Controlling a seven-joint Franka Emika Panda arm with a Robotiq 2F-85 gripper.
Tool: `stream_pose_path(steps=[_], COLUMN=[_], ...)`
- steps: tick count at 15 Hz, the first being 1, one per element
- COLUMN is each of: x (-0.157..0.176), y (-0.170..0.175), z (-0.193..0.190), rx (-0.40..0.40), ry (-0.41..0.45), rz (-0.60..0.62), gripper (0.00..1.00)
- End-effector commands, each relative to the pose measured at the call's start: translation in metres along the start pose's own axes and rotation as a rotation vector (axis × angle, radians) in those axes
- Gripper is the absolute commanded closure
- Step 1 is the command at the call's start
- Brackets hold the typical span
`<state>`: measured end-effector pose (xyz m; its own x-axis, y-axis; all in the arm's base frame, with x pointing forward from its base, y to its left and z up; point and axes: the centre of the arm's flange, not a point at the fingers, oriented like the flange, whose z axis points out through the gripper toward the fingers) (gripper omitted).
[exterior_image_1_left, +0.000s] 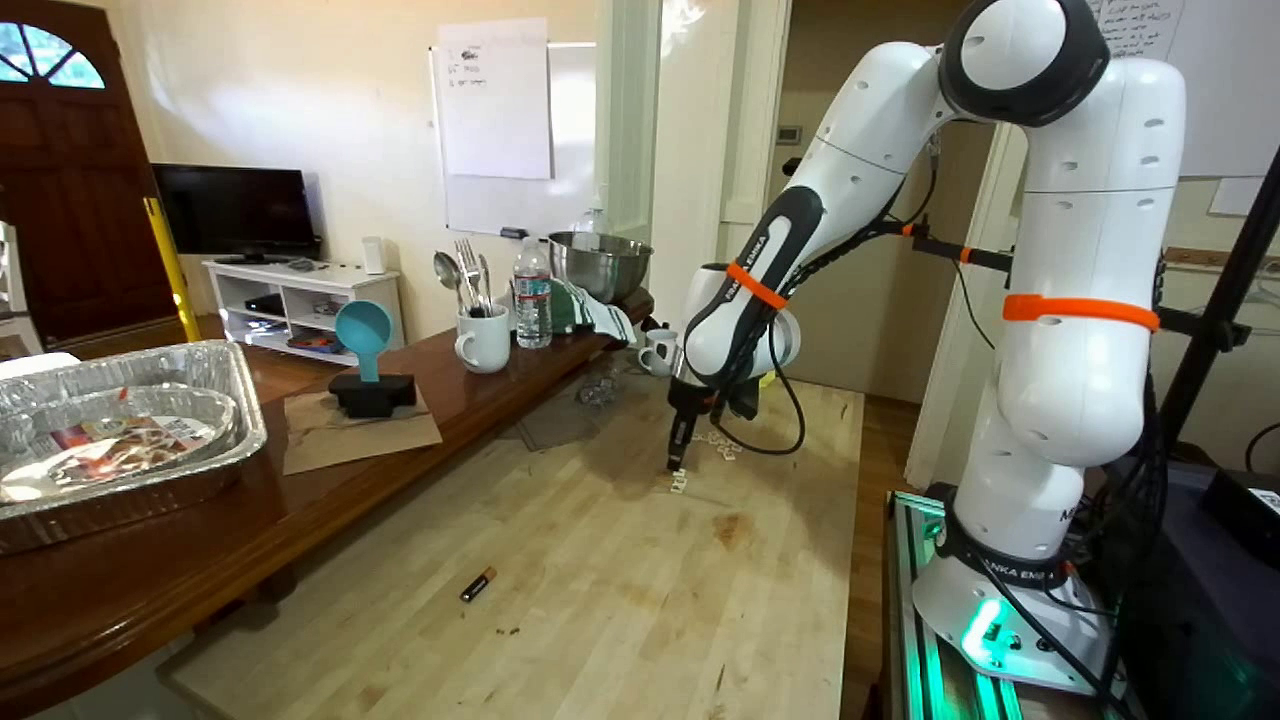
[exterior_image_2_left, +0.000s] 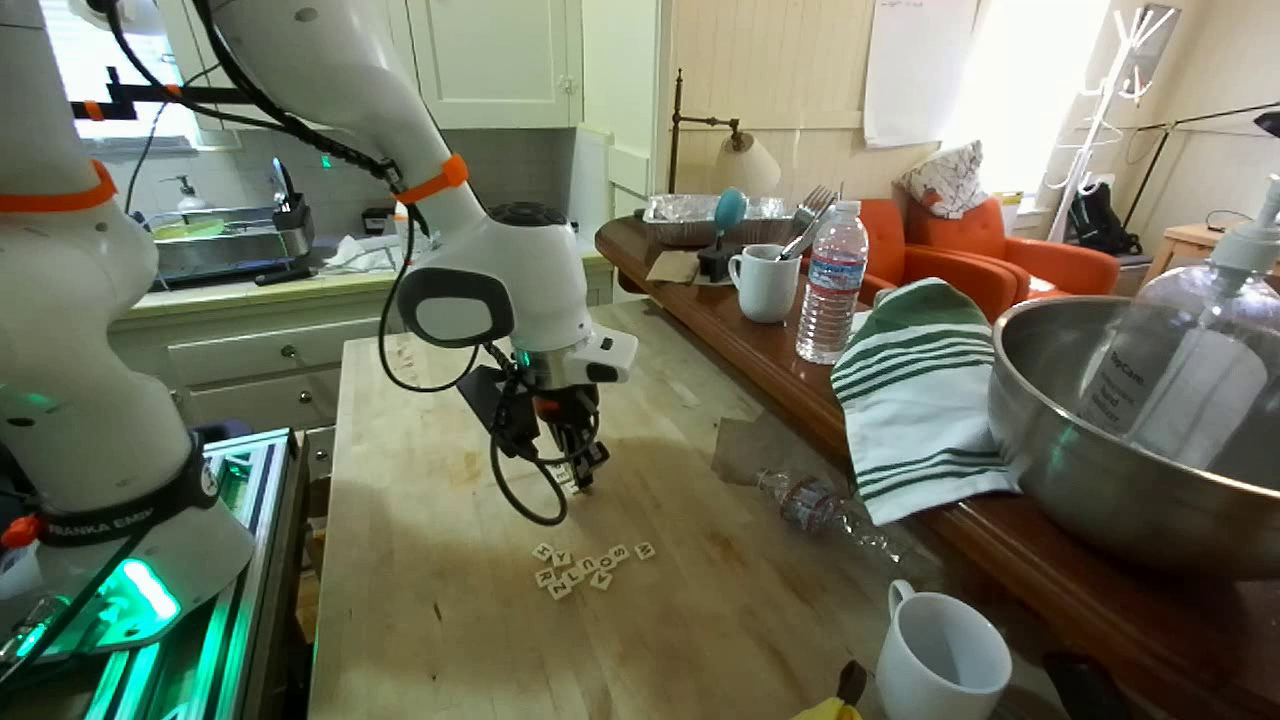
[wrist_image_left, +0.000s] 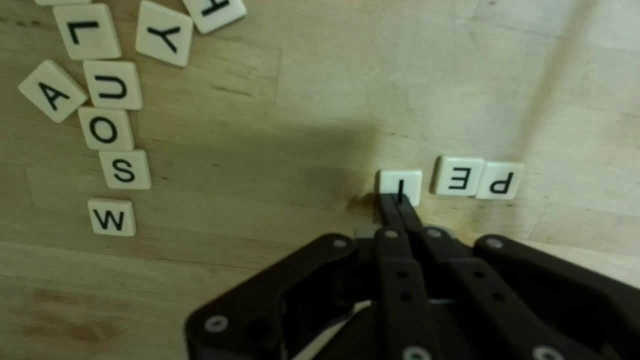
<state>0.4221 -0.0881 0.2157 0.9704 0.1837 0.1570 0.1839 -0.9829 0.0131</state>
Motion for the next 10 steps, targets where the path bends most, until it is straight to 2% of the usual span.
stream_pose_path(steps=[1,10], x=[-0.0146,-0.0191], y=[-0.0032,-0.0064], z=[0.0089,0.0085], rx=[0.008,0.016], ry=[-0.008,-0.01], rz=[-0.009,0.001], gripper=[1.0,1.0])
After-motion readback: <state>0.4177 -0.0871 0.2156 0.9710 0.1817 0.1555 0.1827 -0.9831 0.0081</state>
